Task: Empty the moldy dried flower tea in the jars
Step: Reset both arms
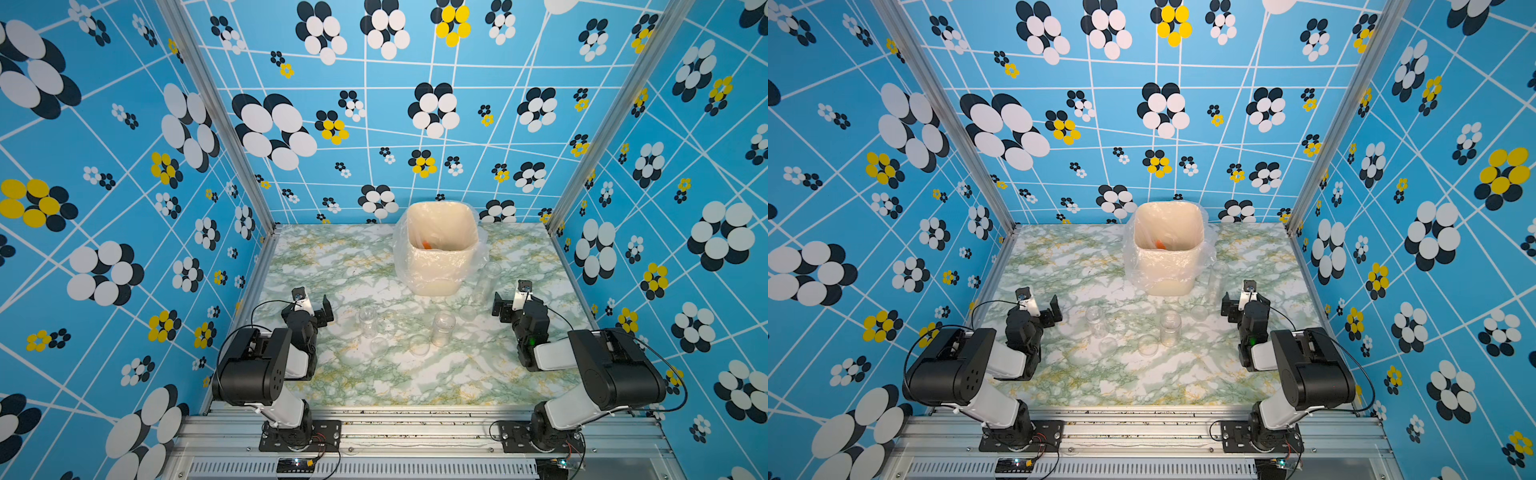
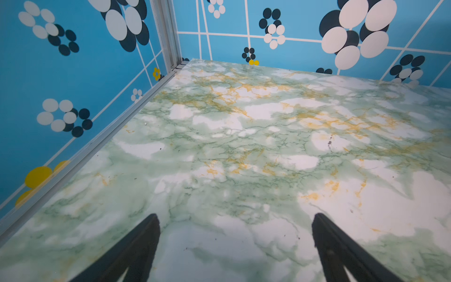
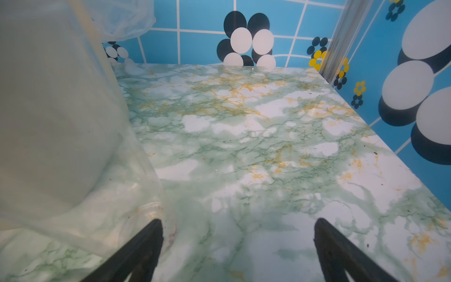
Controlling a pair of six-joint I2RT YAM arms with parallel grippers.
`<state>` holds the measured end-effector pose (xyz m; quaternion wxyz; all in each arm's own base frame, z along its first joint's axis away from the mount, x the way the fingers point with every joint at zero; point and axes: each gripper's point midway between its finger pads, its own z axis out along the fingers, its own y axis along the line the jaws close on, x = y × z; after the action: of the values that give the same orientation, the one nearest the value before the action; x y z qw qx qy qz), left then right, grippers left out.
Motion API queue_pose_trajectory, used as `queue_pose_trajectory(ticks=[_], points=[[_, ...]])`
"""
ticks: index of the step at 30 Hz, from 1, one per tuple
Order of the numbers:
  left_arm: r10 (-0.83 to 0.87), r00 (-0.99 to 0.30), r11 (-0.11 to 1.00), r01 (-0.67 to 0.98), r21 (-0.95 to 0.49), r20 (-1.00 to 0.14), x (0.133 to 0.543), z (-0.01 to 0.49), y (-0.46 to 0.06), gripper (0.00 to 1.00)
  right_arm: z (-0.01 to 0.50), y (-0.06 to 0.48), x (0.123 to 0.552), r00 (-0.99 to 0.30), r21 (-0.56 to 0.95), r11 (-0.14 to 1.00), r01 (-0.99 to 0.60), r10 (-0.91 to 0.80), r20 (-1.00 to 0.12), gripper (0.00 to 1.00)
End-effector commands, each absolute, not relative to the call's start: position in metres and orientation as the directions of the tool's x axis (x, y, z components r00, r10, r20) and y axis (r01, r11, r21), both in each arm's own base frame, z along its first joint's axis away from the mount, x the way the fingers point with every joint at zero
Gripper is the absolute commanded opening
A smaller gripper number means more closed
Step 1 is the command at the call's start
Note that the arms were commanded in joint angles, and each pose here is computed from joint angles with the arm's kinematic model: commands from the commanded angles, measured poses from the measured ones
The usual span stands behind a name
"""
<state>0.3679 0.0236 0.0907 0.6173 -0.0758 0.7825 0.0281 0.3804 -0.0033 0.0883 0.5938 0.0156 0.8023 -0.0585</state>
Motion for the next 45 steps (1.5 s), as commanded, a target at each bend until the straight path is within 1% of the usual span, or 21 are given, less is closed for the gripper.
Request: queue_pose_trajectory(ticks=[1, 9, 12, 16, 22, 27, 32, 39, 45], points=[[-0.06, -0.228, 0.994, -0.106, -0.037, -0.972, 0.382, 0.102, 0.018, 0.99, 0.097, -0.002, 0.391, -0.285, -0.061, 0.995, 0.075, -0.037, -0.958, 0.99], [-0.048, -0.256, 0.993, -0.118, -0.018, -0.966, 0.388, 0.101, 0.017, 0.99, 0.097, -0.003, 0.392, -0.29, -0.055, 0.996, 0.071, -0.033, -0.956, 0.99], [-0.04, -0.226, 0.994, -0.11, -0.015, -0.973, 0.383, 0.103, 0.015, 0.99, 0.097, -0.013, 0.39, -0.285, -0.054, 0.99, 0.132, -0.015, -0.959, 0.99], [-0.032, -0.239, 0.995, -0.096, -0.009, -0.97, 0.385, 0.102, 0.012, 0.99, 0.096, -0.019, 0.394, -0.306, -0.057, 0.983, 0.172, -0.002, -0.952, 0.99], [-0.03, -0.245, 0.996, -0.092, -0.007, -0.969, 0.387, 0.102, 0.012, 0.99, 0.096, -0.02, 0.394, -0.308, -0.055, 0.983, 0.176, 0.002, -0.952, 0.99], [-0.018, -0.289, 0.998, -0.062, 0.0, -0.957, 0.394, 0.099, 0.006, 0.99, 0.096, -0.02, 0.393, -0.309, -0.055, 0.983, 0.176, 0.002, -0.951, 0.99], [0.003, -0.267, 1.0, -0.005, 0.005, -0.964, 0.391, 0.1, -0.003, 0.99, 0.096, -0.02, 0.393, -0.308, -0.055, 0.983, 0.177, 0.002, -0.951, 0.99], [-0.011, -0.289, 0.999, -0.05, 0.003, -0.957, 0.394, 0.099, 0.004, 0.99, 0.096, -0.02, 0.394, -0.308, -0.055, 0.983, 0.175, 0.001, -0.951, 0.99], [-0.006, -0.307, 0.999, -0.044, 0.009, -0.952, 0.397, 0.097, 0.002, 0.99, 0.096, -0.02, 0.393, -0.309, -0.056, 0.983, 0.176, 0.001, -0.951, 0.99]])
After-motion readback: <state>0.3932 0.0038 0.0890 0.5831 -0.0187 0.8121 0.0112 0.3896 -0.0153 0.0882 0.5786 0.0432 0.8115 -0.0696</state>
